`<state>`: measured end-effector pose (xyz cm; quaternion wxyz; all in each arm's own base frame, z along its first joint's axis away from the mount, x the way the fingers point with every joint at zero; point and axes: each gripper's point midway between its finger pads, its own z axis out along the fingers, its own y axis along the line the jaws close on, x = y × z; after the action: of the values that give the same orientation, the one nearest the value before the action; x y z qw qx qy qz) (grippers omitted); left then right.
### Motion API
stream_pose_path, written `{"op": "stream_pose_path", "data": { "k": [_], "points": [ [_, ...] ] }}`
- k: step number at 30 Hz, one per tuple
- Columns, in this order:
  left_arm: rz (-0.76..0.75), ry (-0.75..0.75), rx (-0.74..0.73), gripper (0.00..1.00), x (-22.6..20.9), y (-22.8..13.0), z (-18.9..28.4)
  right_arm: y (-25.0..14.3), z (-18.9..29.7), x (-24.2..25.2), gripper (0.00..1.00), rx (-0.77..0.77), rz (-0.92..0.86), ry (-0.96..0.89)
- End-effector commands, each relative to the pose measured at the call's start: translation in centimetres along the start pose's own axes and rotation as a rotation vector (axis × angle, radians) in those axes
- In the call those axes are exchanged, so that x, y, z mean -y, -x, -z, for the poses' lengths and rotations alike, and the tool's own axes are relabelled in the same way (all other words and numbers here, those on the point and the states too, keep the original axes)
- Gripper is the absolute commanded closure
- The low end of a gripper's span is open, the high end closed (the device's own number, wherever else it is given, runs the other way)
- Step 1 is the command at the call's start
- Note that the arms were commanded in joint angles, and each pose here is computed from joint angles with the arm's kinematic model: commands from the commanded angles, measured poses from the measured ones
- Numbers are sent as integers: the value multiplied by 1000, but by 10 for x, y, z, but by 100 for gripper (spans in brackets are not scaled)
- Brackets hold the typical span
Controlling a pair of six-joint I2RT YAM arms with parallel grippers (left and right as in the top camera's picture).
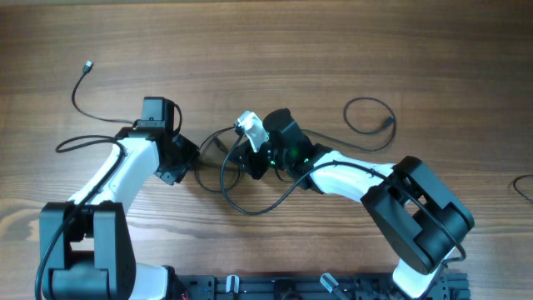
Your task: Untangle cables
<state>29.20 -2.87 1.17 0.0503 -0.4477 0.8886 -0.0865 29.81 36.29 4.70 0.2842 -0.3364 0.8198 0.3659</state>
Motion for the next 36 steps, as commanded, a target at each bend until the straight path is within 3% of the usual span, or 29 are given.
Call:
{"op": "stream_pose_path", "data": {
  "k": [1,5,6,7,8,14,21,26,30,36],
  "points": [
    [16,-10,5,61,2,1,-14,-2,-4,3,76,-4,-12,-8],
    [16,-17,18,69,5,5,-20,-2,-4,3,79,-4,-12,-8],
    [16,-17,19,88,5,5,-20,-2,-4,3,83,-4,-13,-8],
    [16,-20,21,96,6,6,-20,-2,-4,3,90,-4,-13,-8],
    [16,-24,29,96,7,9,-19,-2,-4,3,96,-4,-12,-8],
    [18,-134,110,96,36,34,30,8,3,-12,96,19,5,50],
    [39,-185,114,96,44,33,43,44,53,-93,96,86,140,379],
    [37,-225,140,96,53,39,46,19,48,-106,95,-8,129,408],
    [74,-267,159,96,62,45,49,0,43,-126,95,-56,219,441],
    [6,-535,75,96,116,36,72,-1,23,-91,95,-62,194,144]
  ]
}}
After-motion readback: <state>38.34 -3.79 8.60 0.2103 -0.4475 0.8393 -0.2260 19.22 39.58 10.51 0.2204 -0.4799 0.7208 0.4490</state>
